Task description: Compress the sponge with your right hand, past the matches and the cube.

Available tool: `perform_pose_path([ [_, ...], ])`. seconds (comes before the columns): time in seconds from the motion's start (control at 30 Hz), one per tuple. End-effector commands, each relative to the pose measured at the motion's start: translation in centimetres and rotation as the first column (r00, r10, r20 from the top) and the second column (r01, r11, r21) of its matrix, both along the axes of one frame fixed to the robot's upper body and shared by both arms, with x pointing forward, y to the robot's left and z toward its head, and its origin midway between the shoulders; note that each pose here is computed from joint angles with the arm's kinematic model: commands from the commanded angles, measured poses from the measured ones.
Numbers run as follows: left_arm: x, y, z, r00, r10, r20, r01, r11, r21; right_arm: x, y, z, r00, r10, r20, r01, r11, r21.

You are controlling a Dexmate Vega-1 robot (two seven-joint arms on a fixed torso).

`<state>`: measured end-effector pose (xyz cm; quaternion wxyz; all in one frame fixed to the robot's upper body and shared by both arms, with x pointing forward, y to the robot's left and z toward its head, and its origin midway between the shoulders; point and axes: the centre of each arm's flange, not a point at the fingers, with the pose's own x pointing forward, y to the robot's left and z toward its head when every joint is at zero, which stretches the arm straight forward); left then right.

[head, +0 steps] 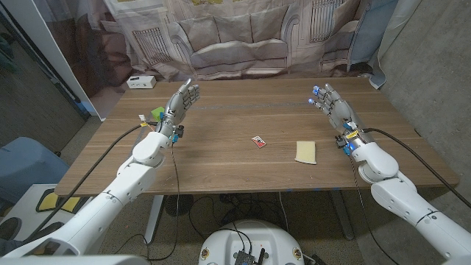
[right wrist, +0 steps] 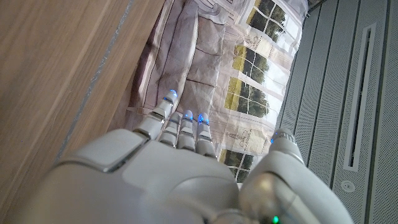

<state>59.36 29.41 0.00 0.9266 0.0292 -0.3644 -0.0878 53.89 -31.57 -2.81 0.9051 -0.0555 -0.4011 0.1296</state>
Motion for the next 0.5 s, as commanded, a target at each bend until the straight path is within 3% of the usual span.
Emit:
perform_pose_path([
  [0.03,0.0,0.1,0.3,1.000,-0.011,0.009,0.011,1.000,0.013,-1.8,0.1,-0.7,1.000,-0.022,0.016,0.022,1.000,0.000],
  [0.5,0.2,-0.4,0.8,1.000,-0.019,0.020,0.019,1.000,0.025,-3.7,-0.3,-1.9,0.999,-0.049,0.017,0.049,0.999,0.003],
])
